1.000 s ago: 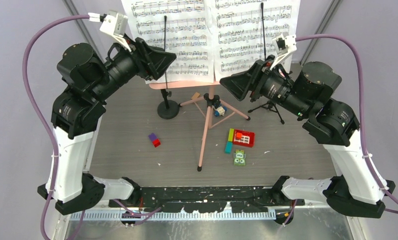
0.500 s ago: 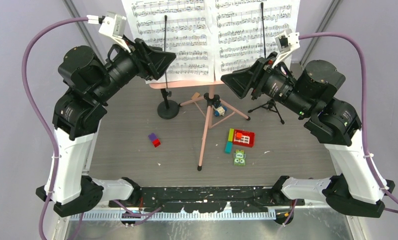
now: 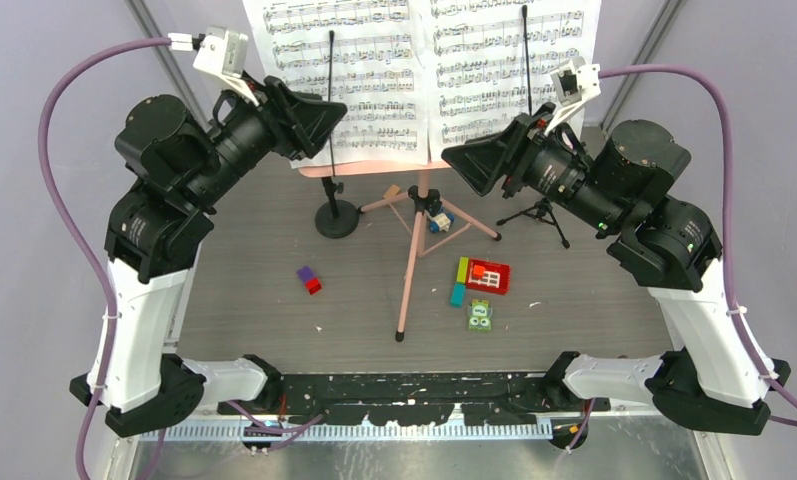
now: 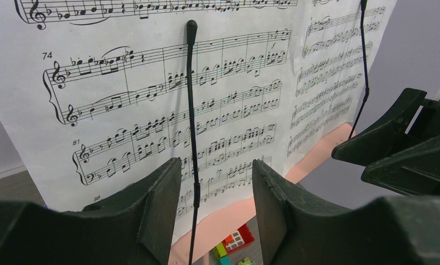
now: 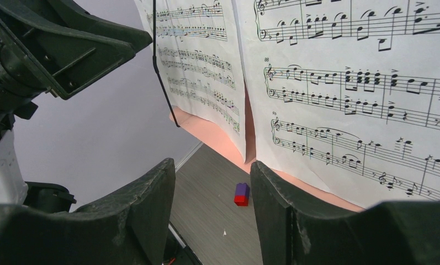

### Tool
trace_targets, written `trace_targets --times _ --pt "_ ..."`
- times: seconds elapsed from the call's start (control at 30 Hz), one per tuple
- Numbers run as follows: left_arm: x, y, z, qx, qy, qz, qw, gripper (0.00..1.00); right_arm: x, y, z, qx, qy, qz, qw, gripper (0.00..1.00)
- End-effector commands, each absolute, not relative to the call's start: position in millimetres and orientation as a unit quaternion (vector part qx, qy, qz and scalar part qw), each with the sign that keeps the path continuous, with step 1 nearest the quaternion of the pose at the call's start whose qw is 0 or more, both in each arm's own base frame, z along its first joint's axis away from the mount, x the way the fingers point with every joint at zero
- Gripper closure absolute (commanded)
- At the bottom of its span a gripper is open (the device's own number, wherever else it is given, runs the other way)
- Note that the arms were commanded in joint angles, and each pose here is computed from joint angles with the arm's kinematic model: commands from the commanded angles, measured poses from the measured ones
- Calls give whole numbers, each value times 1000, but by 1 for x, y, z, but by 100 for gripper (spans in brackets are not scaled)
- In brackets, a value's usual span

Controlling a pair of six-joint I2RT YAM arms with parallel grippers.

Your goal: Pack up the instrument practice props

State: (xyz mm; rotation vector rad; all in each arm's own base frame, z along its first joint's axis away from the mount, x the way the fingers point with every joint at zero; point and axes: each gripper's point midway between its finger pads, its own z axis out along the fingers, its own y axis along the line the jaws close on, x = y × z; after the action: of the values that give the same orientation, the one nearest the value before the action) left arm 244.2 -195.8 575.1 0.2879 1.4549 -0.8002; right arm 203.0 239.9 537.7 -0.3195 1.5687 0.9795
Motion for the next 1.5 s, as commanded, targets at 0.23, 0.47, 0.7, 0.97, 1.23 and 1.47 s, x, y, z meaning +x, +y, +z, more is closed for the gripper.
trace_targets --times 0.23,0.47,0.7,0.97,1.23,1.47 --pt "247 -201 595 140 619 -360 684 55 202 238 551 -131 653 432 608 43" --pt "249 -202 593 139 621 -359 683 67 203 239 550 -131 653 431 609 43" --pt "248 -200 593 139 618 -357 686 81 217 242 540 -124 667 408 612 42" --pt "247 -197 592 136 617 -354 690 92 233 249 541 -101 662 406 622 42" --pt "244 -197 593 139 613 -357 691 100 241 255 552 -87 648 417 632 42" --pt "243 -197 592 142 612 -357 691 100 250 264 549 -85 651 418 628 42"
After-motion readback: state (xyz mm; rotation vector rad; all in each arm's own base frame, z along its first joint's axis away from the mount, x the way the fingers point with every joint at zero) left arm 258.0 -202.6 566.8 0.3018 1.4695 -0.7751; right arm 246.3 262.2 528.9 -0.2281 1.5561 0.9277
